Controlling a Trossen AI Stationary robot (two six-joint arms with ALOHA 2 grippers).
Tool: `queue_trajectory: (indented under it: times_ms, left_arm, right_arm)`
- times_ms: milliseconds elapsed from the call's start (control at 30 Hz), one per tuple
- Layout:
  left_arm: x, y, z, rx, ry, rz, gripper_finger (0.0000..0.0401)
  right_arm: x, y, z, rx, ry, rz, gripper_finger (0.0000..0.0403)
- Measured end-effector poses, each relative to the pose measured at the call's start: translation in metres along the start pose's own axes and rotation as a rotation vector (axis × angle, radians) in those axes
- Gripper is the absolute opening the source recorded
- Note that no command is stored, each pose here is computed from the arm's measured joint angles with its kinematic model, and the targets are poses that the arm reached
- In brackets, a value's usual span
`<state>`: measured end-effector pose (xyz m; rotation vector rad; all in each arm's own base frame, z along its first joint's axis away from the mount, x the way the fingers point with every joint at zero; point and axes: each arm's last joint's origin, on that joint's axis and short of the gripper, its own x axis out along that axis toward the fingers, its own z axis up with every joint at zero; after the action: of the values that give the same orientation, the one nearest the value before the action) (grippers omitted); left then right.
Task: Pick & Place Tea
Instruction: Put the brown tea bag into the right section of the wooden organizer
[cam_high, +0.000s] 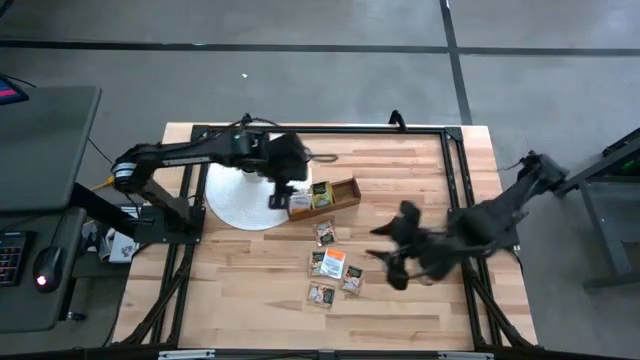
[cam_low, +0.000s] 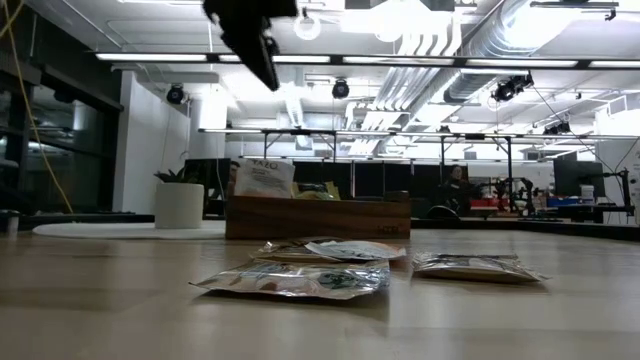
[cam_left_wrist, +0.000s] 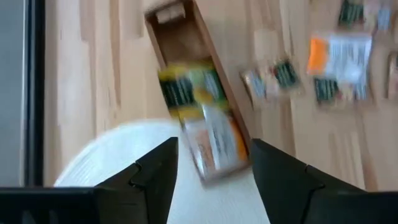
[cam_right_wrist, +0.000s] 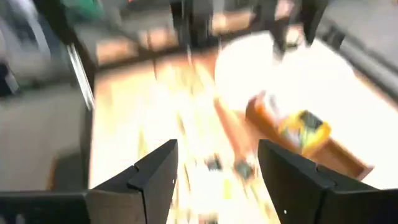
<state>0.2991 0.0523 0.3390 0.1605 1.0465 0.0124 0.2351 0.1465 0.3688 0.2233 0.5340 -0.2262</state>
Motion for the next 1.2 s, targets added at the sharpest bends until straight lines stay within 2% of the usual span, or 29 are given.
queue_trajectory:
  times_ms: [67, 133, 200, 267, 333, 567, 833, 1200]
  left_arm:
    - [-0.017, -0.012, -0.006, 0.027, 0.006, 0.022, 0.0195]
    - [-0.035, -0.024, -0.004, 0.038, -0.059, 0.071, 0.0195]
    - [-0.050, -0.036, -0.015, 0.043, -0.044, 0.111, 0.0195]
    - [-0.063, -0.048, -0.017, 0.026, -0.101, 0.151, 0.0195]
    - [-0.073, -0.060, -0.030, 0.014, -0.102, 0.177, 0.0195]
    - [-0.089, -0.104, -0.062, -0.041, -0.191, 0.206, 0.0195]
    - [-0.082, -0.142, -0.102, -0.081, -0.237, 0.222, 0.0195]
    - [-0.058, -0.170, -0.135, -0.113, -0.237, 0.236, 0.0195]
  right_arm:
    - [0.024, 0.004, -0.009, -0.029, 0.111, 0.004, 0.0218]
    - [0.046, 0.006, -0.019, -0.049, 0.223, -0.001, 0.0218]
    - [0.068, 0.007, -0.030, -0.044, 0.333, -0.015, 0.0218]
    - [0.086, 0.007, -0.044, -0.038, 0.456, -0.046, 0.0218]
    - [0.104, 0.008, -0.058, -0.039, 0.564, -0.069, 0.0218]
    - [0.152, 0.016, -0.099, -0.058, 0.773, -0.074, 0.0218]
    - [0.182, 0.016, -0.122, -0.119, 0.813, -0.106, 0.0218]
    - [0.204, 0.002, -0.113, -0.068, 0.758, -0.097, 0.0218]
